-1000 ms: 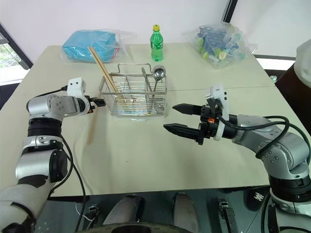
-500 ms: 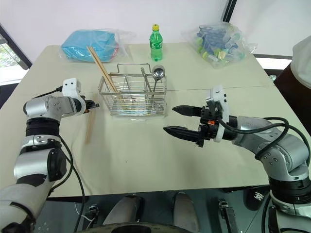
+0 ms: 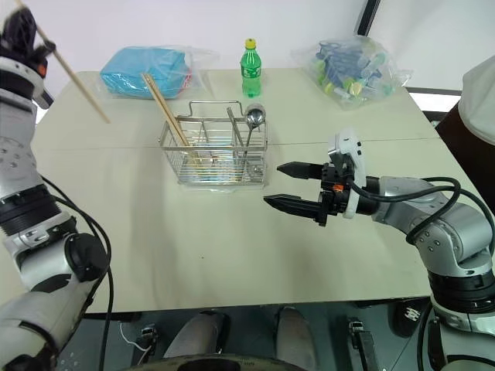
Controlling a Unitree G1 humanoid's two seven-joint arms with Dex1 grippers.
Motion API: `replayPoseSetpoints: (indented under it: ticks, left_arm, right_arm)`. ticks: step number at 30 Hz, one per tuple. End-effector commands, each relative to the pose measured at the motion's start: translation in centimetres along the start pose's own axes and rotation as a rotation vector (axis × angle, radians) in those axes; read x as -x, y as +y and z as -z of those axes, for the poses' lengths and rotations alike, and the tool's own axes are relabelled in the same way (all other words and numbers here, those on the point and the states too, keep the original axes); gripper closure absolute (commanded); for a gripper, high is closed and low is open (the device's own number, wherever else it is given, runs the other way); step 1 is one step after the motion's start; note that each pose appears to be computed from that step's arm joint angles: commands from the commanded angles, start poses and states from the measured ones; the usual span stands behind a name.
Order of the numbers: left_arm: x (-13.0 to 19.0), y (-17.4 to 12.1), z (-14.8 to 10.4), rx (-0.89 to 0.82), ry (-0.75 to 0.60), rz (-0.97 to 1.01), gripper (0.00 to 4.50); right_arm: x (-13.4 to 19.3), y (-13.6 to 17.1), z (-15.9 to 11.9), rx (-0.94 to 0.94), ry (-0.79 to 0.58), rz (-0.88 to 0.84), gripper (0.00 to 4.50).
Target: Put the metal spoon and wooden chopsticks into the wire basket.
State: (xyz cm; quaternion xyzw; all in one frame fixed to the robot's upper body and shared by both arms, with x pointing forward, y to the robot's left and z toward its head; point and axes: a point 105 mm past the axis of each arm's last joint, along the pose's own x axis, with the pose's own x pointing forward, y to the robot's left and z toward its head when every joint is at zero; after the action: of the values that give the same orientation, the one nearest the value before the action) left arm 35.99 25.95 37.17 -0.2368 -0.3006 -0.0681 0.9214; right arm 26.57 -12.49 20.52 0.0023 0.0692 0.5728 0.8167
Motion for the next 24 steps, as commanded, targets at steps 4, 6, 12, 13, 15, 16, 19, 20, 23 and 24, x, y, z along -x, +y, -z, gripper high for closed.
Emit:
replayPoseSetpoints:
  ticks: [4,6,12,13,15,16,19,20,23,24]
  left_arm:
    - [-0.3,-5.6,0.9,-0.003,0.023,0.204,4.41]
    - [-0.4,-6.4,3.4,-0.025,0.067,0.234,4.41]
    - [-0.2,-7.3,8.4,-0.090,0.135,0.276,4.41]
    - [-0.1,-7.4,9.1,-0.102,0.142,0.279,4.41]
    - [0.0,-7.4,10.1,-0.116,0.151,0.284,4.41]
    - [0.0,-7.4,10.6,-0.117,0.155,0.287,4.41]
    - [0.3,-7.9,11.8,-0.118,0.170,0.320,4.41]
    - [0.6,-8.2,12.1,-0.102,0.176,0.337,4.11]
    - [0.9,-8.4,12.5,-0.083,0.182,0.346,3.04]
    - [1.0,-8.4,12.5,-0.085,0.182,0.346,2.54]
  right_arm:
    - [0.1,0.3,-0.9,0.033,-0.025,0.002,0.10]
    - [0.2,0.2,-1.2,0.036,-0.032,0.016,0.10]
    - [0.3,0.1,-1.3,0.038,-0.042,0.042,0.10]
    - [0.4,0.1,-1.3,0.038,-0.043,0.047,0.10]
    - [0.4,0.1,-1.3,0.038,-0.047,0.054,0.10]
    - [0.4,0.1,-1.4,0.038,-0.049,0.059,0.10]
    - [0.6,0.1,-1.5,0.038,-0.054,0.072,0.10]
    - [0.7,0.1,-1.5,0.038,-0.056,0.077,0.10]
    - [0.8,-0.1,-1.5,0.035,-0.062,0.094,0.10]
    - [0.8,-0.1,-1.5,0.034,-0.063,0.097,0.10]
